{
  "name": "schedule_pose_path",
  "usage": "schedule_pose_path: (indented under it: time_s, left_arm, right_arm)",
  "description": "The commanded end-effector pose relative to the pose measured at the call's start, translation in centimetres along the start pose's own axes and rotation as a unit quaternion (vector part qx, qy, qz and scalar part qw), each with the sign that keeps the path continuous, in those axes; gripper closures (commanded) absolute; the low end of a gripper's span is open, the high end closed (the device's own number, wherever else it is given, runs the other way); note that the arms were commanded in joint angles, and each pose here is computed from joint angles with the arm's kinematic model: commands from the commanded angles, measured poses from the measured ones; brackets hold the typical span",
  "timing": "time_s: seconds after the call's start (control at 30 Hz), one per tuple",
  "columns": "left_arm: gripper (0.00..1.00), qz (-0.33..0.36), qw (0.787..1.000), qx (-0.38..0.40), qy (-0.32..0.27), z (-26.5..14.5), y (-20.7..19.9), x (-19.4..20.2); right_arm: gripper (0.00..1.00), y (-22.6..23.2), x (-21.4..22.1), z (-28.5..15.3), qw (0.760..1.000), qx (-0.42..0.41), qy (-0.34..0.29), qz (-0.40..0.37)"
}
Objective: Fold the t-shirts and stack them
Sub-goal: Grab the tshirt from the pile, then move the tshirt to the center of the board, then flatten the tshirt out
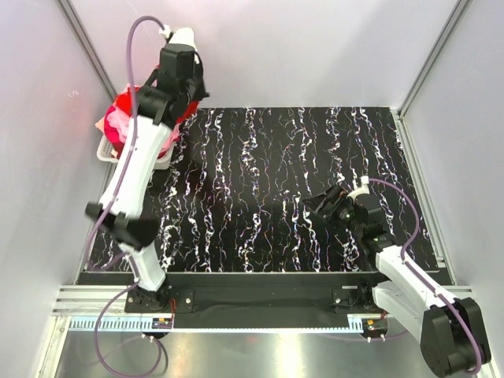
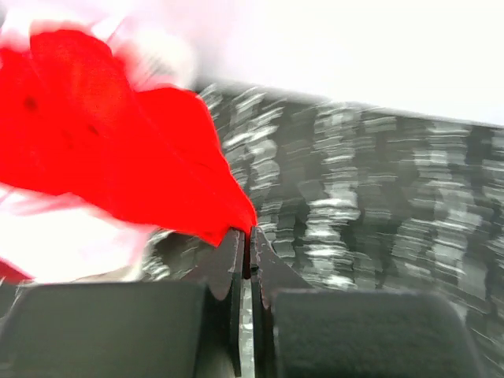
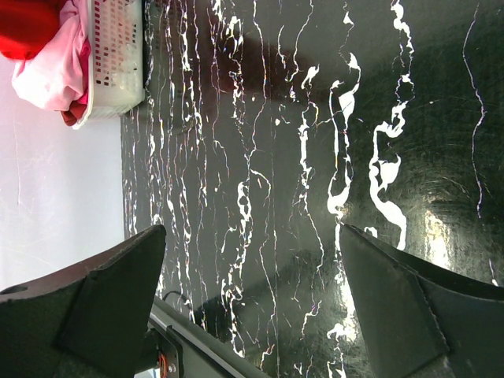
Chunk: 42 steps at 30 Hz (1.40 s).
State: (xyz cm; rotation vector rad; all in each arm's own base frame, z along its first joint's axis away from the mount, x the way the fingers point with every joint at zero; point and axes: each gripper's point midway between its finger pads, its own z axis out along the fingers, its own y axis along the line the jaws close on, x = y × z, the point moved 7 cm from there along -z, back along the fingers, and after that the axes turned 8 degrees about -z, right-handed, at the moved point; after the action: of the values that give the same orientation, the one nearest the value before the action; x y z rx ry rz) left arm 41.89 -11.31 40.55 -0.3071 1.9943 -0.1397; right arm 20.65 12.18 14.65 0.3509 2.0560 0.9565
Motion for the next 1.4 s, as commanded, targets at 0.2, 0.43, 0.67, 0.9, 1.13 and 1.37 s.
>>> schedule_pose_path:
  time_s: [0.2,0.43,0.67,0.9,1.13,1.37]
  left_arm:
    - [1.00,0.058,0.995,0.077,0.036,-13.8,-4.8,4.2]
    - [0.71,0.114,0.966,0.135,0.187,-13.3,-8.8,18.4]
    - [0.14,0.144,0.957,0.144,0.207,-15.5,-10.7,23.0]
    - [0.05,0.086,0.981,0.034,0.170,-14.0,-2.0,23.5]
    - [0.05,-0.016,0.988,0.027,0.151,-14.5,6.8,23.8]
    - [0.06,-0.035,0.992,-0.035,0.115,-15.9,11.3,24.7]
  right_arm:
    - [0.00,0.8,-1.7,-3.7,0.996,0.069,-0.060,-0.003]
    - [0.00,3.7,-5.9,-10.8,0.976,0.159,-0.145,-0.036]
    - [0.00,6.5,-5.8,-10.0,0.989,0.145,-0.008,-0.042]
    - [0.06,6.9,-2.4,-4.0,0.975,0.140,0.150,-0.087]
    - [0.09,14.7,2.5,3.8,0.932,0.141,0.232,-0.241]
    - [0.23,17.8,6.5,11.6,0.894,0.142,0.287,-0.315]
